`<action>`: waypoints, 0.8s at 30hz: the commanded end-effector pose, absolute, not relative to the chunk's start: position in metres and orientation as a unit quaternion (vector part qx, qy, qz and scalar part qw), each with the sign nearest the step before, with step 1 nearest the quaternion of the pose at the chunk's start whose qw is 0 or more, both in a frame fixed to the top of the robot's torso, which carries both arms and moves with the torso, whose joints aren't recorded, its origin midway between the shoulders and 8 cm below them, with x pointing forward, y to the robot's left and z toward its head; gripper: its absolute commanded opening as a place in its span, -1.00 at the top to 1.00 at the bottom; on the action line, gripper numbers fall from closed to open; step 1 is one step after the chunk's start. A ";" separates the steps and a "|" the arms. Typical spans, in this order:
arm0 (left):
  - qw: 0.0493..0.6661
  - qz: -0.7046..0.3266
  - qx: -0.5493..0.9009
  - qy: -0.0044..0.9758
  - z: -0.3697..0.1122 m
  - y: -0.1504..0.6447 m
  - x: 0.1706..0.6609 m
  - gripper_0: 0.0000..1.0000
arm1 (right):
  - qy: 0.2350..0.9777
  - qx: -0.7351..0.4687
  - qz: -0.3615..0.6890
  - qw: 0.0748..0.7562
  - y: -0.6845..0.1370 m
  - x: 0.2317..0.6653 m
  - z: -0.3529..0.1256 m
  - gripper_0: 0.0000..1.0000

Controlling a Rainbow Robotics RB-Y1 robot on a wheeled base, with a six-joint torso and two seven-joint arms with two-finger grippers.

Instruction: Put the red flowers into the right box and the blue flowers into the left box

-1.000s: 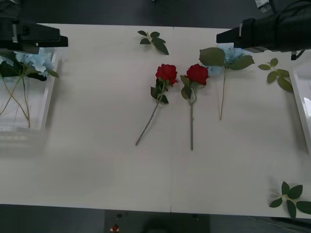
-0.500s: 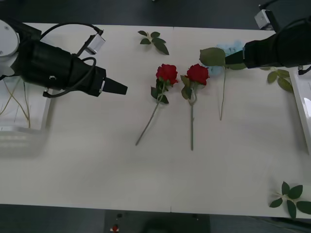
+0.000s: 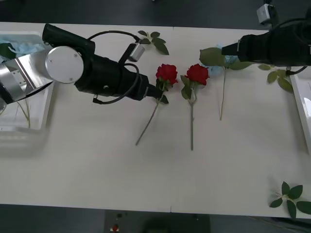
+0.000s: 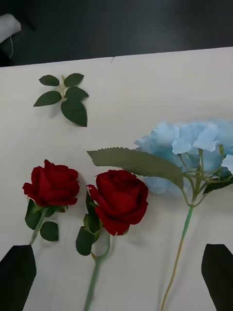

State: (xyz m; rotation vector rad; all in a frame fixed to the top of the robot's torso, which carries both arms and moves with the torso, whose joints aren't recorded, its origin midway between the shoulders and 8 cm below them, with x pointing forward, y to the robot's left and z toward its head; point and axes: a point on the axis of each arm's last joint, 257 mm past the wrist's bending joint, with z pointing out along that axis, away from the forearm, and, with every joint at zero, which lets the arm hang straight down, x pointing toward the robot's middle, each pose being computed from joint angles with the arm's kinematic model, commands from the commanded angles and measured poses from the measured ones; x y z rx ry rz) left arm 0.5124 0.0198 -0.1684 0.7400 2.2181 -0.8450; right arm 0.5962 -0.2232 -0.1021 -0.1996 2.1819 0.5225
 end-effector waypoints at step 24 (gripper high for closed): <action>0.305 -0.329 0.085 0.890 -0.172 0.043 0.552 -1.00 | 0.920 -0.017 0.114 0.375 -0.261 0.601 -0.196 -1.00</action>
